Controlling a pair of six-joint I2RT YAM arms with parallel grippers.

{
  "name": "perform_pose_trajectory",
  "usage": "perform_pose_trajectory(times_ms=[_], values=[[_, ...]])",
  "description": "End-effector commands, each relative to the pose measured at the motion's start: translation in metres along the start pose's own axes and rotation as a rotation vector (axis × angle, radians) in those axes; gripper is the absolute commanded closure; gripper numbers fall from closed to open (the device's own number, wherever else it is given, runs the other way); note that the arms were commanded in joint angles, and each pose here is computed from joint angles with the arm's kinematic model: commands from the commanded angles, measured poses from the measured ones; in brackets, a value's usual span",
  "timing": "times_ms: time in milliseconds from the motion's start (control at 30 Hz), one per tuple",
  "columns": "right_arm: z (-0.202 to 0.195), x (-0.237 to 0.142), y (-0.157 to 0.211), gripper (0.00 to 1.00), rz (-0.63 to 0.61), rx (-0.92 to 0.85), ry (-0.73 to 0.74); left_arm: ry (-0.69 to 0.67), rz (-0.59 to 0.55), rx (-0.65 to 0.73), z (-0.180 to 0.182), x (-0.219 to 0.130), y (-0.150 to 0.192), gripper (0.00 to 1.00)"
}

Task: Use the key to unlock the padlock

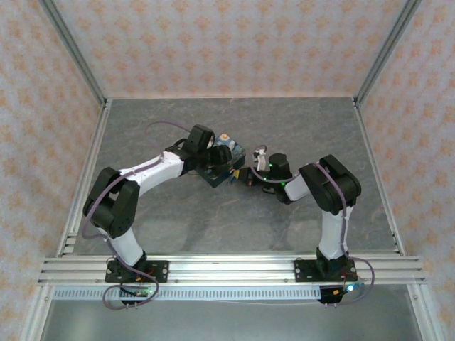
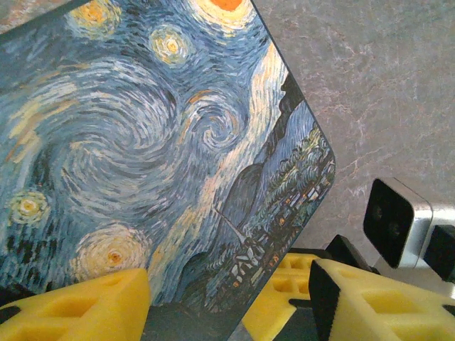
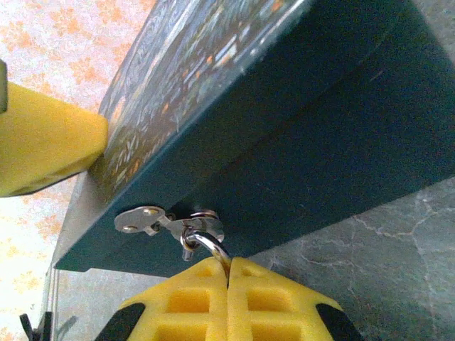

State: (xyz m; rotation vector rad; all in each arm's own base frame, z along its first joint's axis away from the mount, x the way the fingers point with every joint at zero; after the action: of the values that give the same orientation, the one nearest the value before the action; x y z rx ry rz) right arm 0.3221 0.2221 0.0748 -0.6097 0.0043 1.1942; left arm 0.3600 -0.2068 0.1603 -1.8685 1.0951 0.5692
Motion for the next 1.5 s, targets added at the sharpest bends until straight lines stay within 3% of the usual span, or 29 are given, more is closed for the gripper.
perform_pose_trajectory(times_ms=[0,500,733,967,1467], values=[[0.017,-0.006,-0.017,1.0,-0.084,0.003,-0.055,-0.07,0.054,-0.013,0.017,0.003,0.02,0.37],[0.024,-0.017,-0.03,1.0,-0.17,0.058,-0.005,-0.055,0.044,-0.031,0.021,0.0,0.022,0.36],[0.028,-0.032,-0.026,1.0,-0.173,0.022,0.055,0.077,-0.024,-0.051,0.006,-0.015,-0.001,0.32],[0.047,-0.055,-0.024,1.0,-0.159,-0.039,0.118,0.136,-0.12,-0.013,-0.01,-0.05,-0.019,0.29],[0.094,-0.13,0.013,1.0,-0.002,-0.057,0.407,0.01,-0.447,0.121,0.016,-0.146,0.004,0.2]])
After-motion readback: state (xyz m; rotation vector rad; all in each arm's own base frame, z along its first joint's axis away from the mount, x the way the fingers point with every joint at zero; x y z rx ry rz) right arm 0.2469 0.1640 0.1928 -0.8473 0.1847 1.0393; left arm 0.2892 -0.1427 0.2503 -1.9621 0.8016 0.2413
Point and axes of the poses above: each hand's point on the last joint's axis, 136 mm out from that joint toward the fingers, its own x axis out along the fingers, its own z axis along the line the jaws close on, y = z × x, the point moved 7 cm from there along -x, back along the fingers, and after that the axes turned 8 degrees about x, right-handed, at the moved point
